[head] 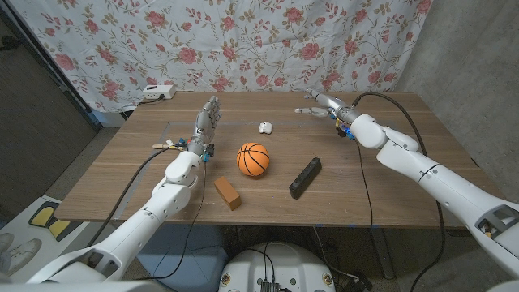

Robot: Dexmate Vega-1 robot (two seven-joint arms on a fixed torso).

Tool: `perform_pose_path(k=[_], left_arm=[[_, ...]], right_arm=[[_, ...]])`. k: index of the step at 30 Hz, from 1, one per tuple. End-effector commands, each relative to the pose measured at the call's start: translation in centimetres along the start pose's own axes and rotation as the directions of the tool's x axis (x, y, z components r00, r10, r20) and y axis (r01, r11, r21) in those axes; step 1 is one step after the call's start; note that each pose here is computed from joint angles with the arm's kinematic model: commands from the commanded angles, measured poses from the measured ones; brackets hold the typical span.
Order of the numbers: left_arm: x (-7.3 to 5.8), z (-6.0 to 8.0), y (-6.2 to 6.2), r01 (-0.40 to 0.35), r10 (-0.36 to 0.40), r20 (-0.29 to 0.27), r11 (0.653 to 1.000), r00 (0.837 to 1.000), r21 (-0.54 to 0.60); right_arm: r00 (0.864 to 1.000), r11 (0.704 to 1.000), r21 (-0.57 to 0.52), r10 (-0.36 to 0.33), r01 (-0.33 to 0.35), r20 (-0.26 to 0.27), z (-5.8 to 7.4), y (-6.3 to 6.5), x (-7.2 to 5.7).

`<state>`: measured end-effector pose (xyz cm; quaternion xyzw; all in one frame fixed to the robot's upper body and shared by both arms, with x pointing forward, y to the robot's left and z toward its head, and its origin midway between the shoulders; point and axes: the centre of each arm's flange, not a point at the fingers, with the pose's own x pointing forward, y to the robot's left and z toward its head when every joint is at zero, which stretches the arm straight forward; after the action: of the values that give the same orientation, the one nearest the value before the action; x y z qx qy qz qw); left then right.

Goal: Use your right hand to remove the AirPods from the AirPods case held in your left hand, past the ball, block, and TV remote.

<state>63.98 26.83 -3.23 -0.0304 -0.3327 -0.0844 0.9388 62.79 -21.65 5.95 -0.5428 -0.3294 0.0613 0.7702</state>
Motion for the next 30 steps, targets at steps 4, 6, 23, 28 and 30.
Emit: perform_pose_path(k=[4,6,23,28,30], left_arm=[[-0.3,-0.1,-0.3,-0.006,0.006,0.001,1.000,1.000,-0.004],[-0.4,-0.1,-0.4,-0.006,0.006,0.002,1.000,1.000,-0.013],[-0.5,-0.3,-0.7,-0.007,0.007,-0.001,1.000,1.000,-0.010],[-0.5,-0.2,-0.6,-0.006,0.006,0.002,1.000,1.000,-0.014],[-0.5,-0.2,-0.6,-0.008,0.008,-0.001,1.000,1.000,-0.005]], right_arm=[[0.999,0.998,-0.047,0.040,-0.039,0.013,0.5,0.1,1.1],[0.999,0.998,-0.051,0.042,-0.041,0.014,0.5,0.1,1.2],[0.997,0.993,-0.091,0.072,-0.069,0.032,1.2,0.2,2.0],[0.995,0.991,-0.106,0.088,-0.083,0.038,1.5,0.4,2.5],[0.995,0.990,-0.111,0.093,-0.088,0.040,1.7,0.5,2.7]])
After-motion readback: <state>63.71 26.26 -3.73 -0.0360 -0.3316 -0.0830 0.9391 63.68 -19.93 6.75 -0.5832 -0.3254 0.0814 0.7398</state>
